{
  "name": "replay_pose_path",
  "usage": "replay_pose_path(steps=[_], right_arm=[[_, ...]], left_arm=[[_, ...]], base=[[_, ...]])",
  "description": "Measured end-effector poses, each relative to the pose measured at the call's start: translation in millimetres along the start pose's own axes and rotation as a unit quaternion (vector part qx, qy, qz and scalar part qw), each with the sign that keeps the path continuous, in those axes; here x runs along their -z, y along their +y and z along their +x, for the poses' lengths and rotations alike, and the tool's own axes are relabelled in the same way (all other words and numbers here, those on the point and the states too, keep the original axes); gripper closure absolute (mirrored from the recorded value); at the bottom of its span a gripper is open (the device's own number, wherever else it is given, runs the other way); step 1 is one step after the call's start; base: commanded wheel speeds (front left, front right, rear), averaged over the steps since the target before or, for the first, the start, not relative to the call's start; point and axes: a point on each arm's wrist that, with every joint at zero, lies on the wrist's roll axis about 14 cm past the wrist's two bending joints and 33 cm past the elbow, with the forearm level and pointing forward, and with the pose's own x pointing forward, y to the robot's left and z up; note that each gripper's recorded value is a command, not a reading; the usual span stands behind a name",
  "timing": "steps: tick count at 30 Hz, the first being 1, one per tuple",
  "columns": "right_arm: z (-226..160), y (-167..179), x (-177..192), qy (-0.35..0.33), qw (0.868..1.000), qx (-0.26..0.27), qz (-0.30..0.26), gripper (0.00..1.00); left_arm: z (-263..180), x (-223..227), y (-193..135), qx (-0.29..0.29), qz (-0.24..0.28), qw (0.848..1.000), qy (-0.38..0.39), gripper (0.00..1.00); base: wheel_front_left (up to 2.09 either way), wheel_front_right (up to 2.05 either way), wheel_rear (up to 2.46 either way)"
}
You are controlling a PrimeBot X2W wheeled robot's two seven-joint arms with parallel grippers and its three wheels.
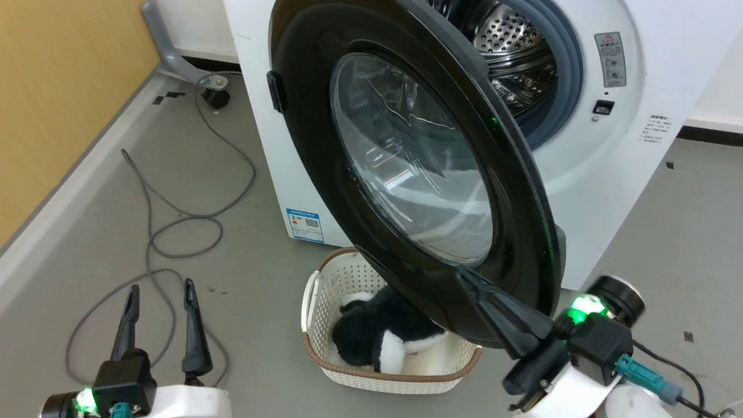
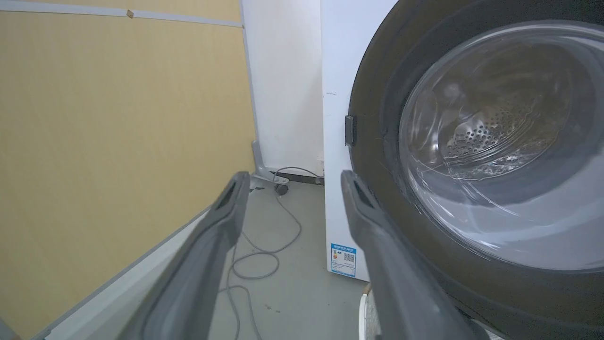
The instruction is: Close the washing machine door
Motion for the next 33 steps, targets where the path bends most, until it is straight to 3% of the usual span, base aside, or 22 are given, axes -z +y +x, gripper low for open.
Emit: replay_pose_path(steps=[5,16,19,33], right_arm=[[-19.5,-39.6,32.5,0.053,0.997,0.064,-0.003,1.00],[-41.4,-122.2,55.2,0.075,0.979,0.188,0.001,1.00],[-43.7,-150.4,57.4,0.050,0.967,0.245,0.055,1.00],[-16.8,-253.2,101.5,0.089,0.953,0.290,0.013,1.00]], left_arm=[[5.5,3.2,-12.2,0.016,-0.001,1.000,0.002,0.00],[25.4,8.6,-40.5,0.045,-0.011,0.999,0.005,0.00],[33.0,10.6,-48.7,0.053,-0.011,0.999,0.005,0.00],[70.2,43.5,-75.4,0.069,-0.007,0.997,0.032,0.00]], base=[[0.00,0.00,0.00],[0.00,0.00,0.00],[0.00,0.00,0.00],[0.00,0.00,0.00]])
